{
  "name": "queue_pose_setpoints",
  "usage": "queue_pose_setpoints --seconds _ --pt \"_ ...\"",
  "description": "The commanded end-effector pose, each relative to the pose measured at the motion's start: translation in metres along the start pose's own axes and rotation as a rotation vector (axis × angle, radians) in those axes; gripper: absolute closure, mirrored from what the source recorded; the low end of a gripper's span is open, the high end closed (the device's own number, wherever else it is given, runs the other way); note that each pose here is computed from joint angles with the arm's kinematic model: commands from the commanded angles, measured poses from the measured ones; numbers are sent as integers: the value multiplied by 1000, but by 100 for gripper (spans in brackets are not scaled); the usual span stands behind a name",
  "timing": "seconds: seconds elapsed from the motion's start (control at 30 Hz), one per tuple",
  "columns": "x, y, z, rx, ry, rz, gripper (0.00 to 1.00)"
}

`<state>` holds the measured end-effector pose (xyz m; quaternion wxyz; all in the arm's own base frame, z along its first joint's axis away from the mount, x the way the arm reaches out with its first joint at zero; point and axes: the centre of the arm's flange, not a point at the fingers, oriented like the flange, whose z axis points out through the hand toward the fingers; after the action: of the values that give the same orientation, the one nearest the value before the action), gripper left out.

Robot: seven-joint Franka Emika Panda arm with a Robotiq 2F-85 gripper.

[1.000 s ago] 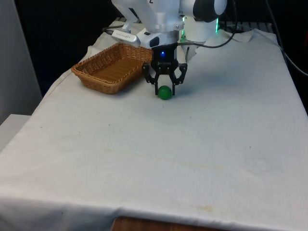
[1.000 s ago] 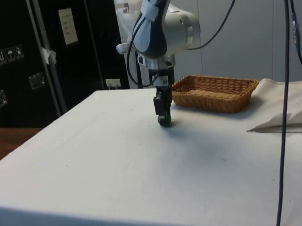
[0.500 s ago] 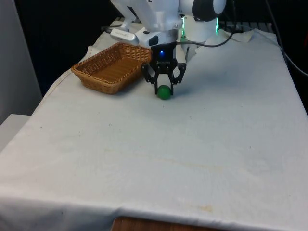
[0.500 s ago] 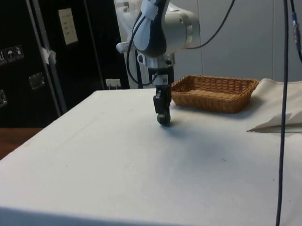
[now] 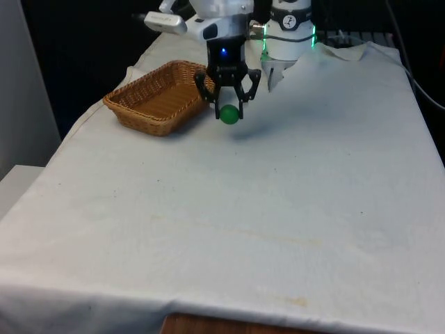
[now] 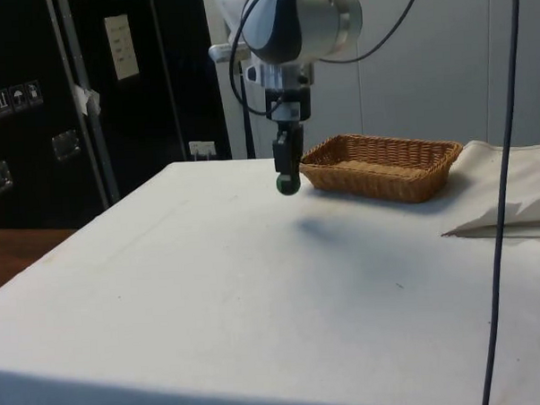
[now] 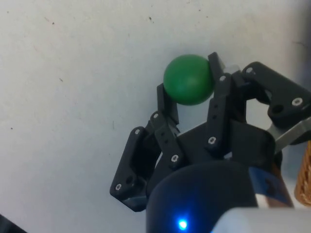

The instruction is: Pick up the ball and place it into the basket.

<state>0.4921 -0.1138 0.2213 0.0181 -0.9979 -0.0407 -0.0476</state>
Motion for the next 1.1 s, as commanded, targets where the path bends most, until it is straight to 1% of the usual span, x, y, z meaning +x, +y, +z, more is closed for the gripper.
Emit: queue_pose_setpoints --seconds 0.0,0.07,0.1,0.13,0.17,0.2,0.33,0.37,0.4,0.43,0.63,0.67,0.7,0.73,0.9,0.93,0.97,1.0,1.07 --pt "-1 5 -5 -9 -7 1 98" --pt "0 8 -10 -9 -3 -1 98" --pt "1 5 -9 2 8 -3 98" --pt "0 10 -13 -9 0 -2 98" --pt "0 11 -15 -8 2 -2 98" --pt "1 15 -20 -11 6 -4 98" --pt "1 24 -29 -18 14 -7 98" --pt "2 20 -29 -8 26 -8 98" --pt "1 26 -30 -21 16 -7 98" --pt "1 31 -34 -27 18 -8 98" --pt "2 45 -42 -48 24 -9 98" --pt "2 43 -42 -41 35 -8 98" --pt "1 47 -43 -52 24 -8 98" --pt "2 52 -45 -59 23 -7 98" --pt "0 62 -48 -77 19 -6 98" --pt "-1 67 -50 -86 18 -6 98" --pt "0 60 -50 -68 33 -7 98" --pt "-1 67 -50 -86 18 -6 98" --pt "-3 73 -53 -98 16 -8 98"
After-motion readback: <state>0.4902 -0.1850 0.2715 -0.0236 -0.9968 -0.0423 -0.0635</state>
